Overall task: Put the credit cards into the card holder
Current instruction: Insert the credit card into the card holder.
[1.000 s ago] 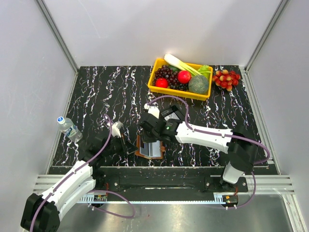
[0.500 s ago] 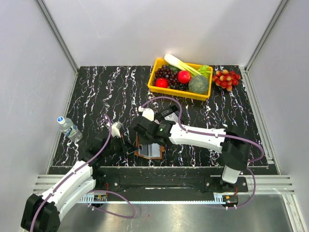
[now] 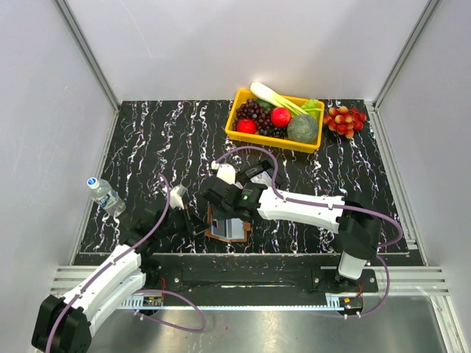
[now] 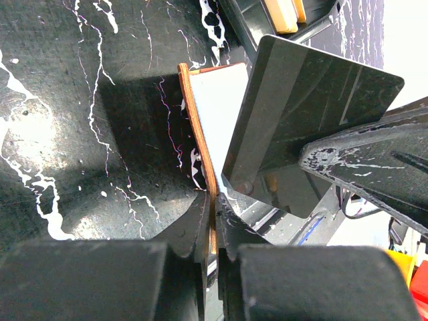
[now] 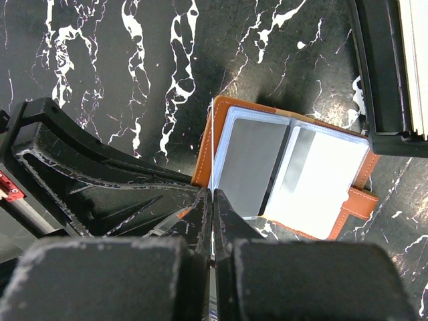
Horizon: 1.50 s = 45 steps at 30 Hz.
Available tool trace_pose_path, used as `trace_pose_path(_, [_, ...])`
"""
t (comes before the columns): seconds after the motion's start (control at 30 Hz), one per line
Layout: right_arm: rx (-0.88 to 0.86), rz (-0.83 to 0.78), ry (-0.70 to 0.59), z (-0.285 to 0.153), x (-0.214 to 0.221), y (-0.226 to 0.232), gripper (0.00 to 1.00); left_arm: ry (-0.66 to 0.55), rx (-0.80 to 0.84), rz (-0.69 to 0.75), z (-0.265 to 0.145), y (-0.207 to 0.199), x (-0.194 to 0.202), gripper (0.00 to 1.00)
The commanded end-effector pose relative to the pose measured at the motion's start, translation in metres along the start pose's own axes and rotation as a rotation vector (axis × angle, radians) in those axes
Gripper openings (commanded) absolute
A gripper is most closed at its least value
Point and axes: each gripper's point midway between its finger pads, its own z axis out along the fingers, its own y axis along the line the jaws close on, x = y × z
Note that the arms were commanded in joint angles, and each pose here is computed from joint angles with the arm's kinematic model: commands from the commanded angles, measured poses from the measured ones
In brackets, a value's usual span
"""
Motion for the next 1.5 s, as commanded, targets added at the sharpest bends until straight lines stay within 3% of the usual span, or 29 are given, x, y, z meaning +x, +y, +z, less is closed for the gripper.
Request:
trace_pose_path(0.0, [-0.032, 0.031, -0.036, -0.003, -0.010, 0.013, 0.00, -0.081, 0.066, 0.052, -0.005, -0.025, -0.027, 0.00])
trace_pose_path(0.27, [-0.015, -0.009, -0.021, 0.000, -0.001, 0.023, 0.00, -0.092, 0.083, 0.050, -0.007, -0.029, -0.029, 0.00])
trace_pose_path(0.73, [0.206, -0.109, -0.073, -0.009, -0.009, -0.021, 0.00, -0.093, 0.080, 0.051, -0.008, -0.029, -0.028, 0.00])
trace_pose_path(1.47, [0.039, -0.046, -0.095, -0.023, -0.021, 0.015, 0.00, -0.097, 0.097, 0.060, -0.011, -0.033, -0.029, 0.00])
